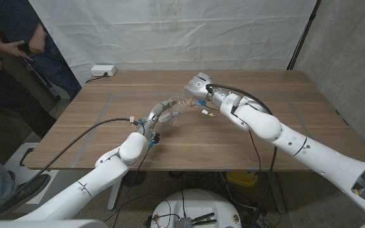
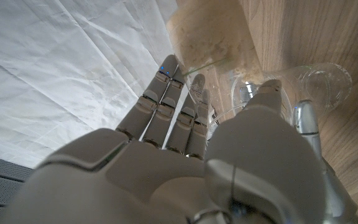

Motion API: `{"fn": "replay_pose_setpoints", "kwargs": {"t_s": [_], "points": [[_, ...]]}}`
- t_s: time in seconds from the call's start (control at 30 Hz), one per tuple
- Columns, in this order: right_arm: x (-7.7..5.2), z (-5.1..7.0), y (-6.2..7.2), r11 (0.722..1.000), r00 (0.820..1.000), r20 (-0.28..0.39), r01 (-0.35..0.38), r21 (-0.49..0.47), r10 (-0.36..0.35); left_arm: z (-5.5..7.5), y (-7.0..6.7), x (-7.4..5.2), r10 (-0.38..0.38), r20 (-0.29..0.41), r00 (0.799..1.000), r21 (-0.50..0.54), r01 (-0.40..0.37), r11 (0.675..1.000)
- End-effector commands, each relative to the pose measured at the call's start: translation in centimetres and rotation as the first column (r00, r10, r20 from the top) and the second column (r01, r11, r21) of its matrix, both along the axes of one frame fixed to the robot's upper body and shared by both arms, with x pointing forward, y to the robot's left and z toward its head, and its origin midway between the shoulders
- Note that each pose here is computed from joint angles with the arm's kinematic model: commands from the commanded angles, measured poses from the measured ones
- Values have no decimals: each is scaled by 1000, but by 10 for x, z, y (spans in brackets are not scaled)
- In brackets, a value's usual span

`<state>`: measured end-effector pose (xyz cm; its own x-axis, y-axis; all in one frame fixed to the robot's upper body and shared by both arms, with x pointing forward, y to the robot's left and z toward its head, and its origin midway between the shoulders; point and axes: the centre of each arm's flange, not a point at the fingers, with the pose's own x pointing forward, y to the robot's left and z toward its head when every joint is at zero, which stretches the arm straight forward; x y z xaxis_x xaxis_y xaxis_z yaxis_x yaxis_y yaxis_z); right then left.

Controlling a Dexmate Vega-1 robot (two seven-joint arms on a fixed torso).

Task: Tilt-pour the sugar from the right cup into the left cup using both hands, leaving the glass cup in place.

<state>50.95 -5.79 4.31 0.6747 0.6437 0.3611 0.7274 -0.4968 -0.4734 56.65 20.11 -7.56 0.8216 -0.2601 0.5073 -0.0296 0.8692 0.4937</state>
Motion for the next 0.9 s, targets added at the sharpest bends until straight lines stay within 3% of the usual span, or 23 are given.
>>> {"fn": "replay_pose_setpoints", "kwargs": {"t_s": [0.03,0.1,0.13,0.17,0.2,0.23,0.27,0.33,0.37,0.4,0.43,0.47,0.5,0.53,0.6,0.67,0.73,0.77,0.9], "points": [[-3,8,2,1000,1000,17,13,-4,-12,-3,2,-4,5,3,1000,-5,-5,1000],[-4,5,1,999,998,63,-3,-52,6,-3,3,-5,4,4,1000,-8,-4,1000],[-6,8,3,1000,997,75,12,-23,-10,-3,3,-5,5,6,1000,-8,-5,1000],[-6,9,3,1000,999,34,10,-22,-9,-3,3,-5,4,6,1000,-9,-4,1000],[-7,5,2,998,995,95,-2,-69,9,-3,3,-5,3,6,1000,-9,-3,1000],[-8,7,2,999,993,117,6,-41,-1,-3,3,-5,3,7,1000,-8,-2,1000],[-9,10,3,1000,998,65,10,-19,-9,-3,3,-5,3,9,1000,-9,-2,1000],[-13,9,-4,997,985,159,-64,-37,69,-3,3,-6,0,10,1000,-11,0,1000],[-15,15,-3,998,992,117,-48,30,44,-3,3,-6,2,12,1000,-13,-2,1000],[-14,11,0,1000,996,83,-14,-10,15,-3,3,-6,1,12,1000,-14,-1,1000],[-14,-1,0,993,986,163,-15,-120,35,-2,3,-6,0,11,1000,-13,0,1000],[-15,0,-2,993,979,197,-37,-109,58,-2,3,-6,1,12,1000,-10,-1,1000],[-16,2,-2,996,979,193,-51,-68,63,-2,3,-7,3,13,1000,-10,-3,1000],[-15,6,1,999,991,132,-24,-42,29,-2,3,-7,2,13,1000,-14,-2,1000],[-12,-3,2,988,980,189,-26,-155,55,-2,3,-7,1,12,1000,-15,0,1000],[-12,4,5,995,987,159,-16,-103,32,-2,3,-7,0,13,1000,-14,1,1000],[-12,1,5,989,983,179,-18,-145,44,-2,2,-7,-2,15,1000,-13,2,1000],[-9,-1,7,987,989,148,0,-162,24,-2,2,-8,-2,17,1000,-13,2,1000],[-5,-1,7,989,991,133,14,-146,5,-1,4,-11,2,23,1000,-16,-1,1000]]}}
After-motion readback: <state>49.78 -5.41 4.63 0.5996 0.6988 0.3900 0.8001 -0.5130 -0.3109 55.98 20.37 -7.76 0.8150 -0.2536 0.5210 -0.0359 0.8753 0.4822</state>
